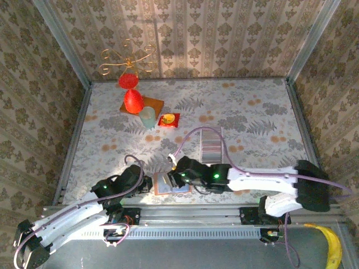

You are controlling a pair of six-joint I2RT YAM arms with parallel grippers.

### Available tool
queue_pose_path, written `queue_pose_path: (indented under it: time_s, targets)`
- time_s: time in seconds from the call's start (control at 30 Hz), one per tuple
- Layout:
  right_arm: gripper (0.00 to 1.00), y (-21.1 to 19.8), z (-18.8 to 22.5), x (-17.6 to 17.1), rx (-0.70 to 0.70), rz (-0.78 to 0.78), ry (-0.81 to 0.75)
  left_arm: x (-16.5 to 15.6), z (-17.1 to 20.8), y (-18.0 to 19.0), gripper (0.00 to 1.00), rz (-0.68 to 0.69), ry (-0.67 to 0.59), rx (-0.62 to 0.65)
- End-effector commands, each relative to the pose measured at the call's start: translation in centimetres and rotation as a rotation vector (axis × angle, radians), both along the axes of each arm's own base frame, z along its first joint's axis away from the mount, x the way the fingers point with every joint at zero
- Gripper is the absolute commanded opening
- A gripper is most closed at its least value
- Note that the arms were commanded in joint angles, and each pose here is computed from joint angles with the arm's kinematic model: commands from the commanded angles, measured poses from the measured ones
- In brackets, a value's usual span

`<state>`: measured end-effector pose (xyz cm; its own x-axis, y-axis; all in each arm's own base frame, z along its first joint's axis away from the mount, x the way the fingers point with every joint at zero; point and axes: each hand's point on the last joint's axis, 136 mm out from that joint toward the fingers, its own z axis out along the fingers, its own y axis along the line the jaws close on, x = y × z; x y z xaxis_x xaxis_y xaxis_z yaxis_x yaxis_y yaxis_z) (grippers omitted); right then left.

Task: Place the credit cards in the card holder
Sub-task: Flip over the card slot in the card holder, then pick up the credit card from the storage box.

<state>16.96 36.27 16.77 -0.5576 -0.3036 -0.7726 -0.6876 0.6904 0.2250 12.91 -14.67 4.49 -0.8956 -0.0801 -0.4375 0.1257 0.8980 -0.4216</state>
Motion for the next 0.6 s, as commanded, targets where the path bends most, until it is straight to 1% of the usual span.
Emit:
queue_pose_path:
  time_s: [0.0, 0.07, 0.1, 0.17, 0.23, 0.27, 0.3, 0.37, 0.5, 0.57]
  targets:
    - [0.46, -4.1, 1.1, 0.7, -0.351, 0.259, -0.388, 0.4, 1.6, -0.9, 0.17, -0.033, -0.036, -0.035]
    - [0.46, -6.1, 1.0, 0.8, -0.465, 0.379, -0.466, 0.4, 1.7, -1.0, 0.17, -0.039, -0.040, -0.040]
    - [0.46, -7.5, 0.8, 1.5, -0.507, 0.393, -0.458, 0.5, 1.7, -1.0, 0.18, -0.042, -0.044, -0.040]
    - [0.47, -10.4, 0.7, 3.0, -0.536, 0.391, -0.381, 0.5, 1.8, -1.1, 0.19, -0.049, -0.052, -0.038]
    - [0.50, -12.8, 0.3, 4.3, -0.569, 0.403, -0.352, 0.6, 1.9, -1.2, 0.21, -0.060, -0.059, -0.038]
    - [0.54, -14.0, 0.0, 5.1, -0.614, 0.396, -0.373, 0.6, 1.9, -1.3, 0.22, -0.065, -0.063, -0.038]
    - [0.59, -15.0, 0.0, 6.4, -0.661, 0.357, -0.423, 0.6, 1.9, -1.3, 0.23, -0.071, -0.063, -0.036]
    - [0.62, -16.3, 0.3, 8.3, -0.693, 0.301, -0.477, 0.5, 1.9, -1.4, 0.23, -0.083, -0.063, -0.035]
    - [0.63, -17.1, -1.2, 7.6, -0.725, 0.467, -0.493, 0.4, 2.0, -1.6, 0.24, -0.100, -0.061, -0.041]
    - [0.68, -17.1, -2.1, 7.1, -0.748, 0.538, -0.510, 0.3, 2.0, -1.7, 0.24, -0.103, -0.061, -0.045]
